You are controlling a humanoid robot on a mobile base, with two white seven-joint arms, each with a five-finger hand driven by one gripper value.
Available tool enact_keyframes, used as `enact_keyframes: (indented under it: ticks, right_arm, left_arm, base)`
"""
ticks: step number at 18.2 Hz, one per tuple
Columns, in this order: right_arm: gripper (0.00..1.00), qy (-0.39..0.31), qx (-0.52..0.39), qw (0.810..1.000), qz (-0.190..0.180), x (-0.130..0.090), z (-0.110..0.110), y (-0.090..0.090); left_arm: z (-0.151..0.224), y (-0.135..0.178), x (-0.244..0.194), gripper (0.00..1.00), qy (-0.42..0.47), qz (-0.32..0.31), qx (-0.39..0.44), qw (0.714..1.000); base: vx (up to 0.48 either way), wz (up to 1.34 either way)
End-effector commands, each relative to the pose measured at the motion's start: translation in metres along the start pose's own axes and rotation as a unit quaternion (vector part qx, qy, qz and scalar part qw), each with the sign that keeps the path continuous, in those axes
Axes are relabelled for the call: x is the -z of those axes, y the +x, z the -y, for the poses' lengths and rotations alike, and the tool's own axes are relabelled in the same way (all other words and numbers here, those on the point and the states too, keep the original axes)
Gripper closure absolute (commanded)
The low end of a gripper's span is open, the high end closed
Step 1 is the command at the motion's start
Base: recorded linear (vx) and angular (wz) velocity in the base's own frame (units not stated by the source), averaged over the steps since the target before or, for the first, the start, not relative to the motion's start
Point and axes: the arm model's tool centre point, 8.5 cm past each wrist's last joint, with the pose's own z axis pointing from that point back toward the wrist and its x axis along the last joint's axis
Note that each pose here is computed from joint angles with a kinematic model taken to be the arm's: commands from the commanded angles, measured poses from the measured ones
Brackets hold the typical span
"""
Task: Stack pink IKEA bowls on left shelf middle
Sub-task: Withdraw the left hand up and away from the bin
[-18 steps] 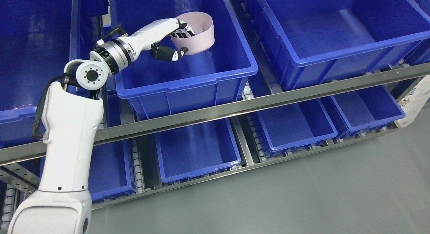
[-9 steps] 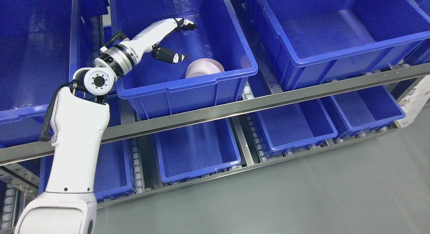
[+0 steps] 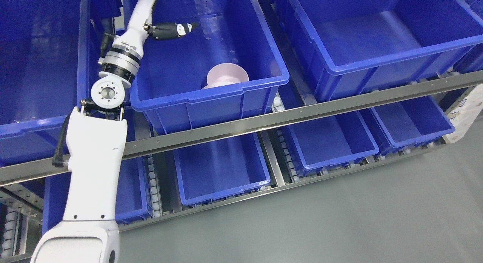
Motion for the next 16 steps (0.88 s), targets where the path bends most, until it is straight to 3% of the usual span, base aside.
enact_keyframes:
  ticks: [1, 16]
  right_arm:
    - [0.0, -0.009, -0.001, 1.0, 0.0, 0.0, 0.012, 0.0]
    - [0.0, -0.009, -0.001, 1.0, 0.0, 0.0, 0.012, 0.0]
  left_arm:
    - [-0.021, 0.004, -0.028, 0.01, 0.081, -0.006, -0.125, 0.989]
    - [-0.008, 0.019, -0.047, 0.0, 0.063, 0.002, -0.118, 0.991]
  base:
    - [0.0, 0.0]
    - [0.0, 0.0]
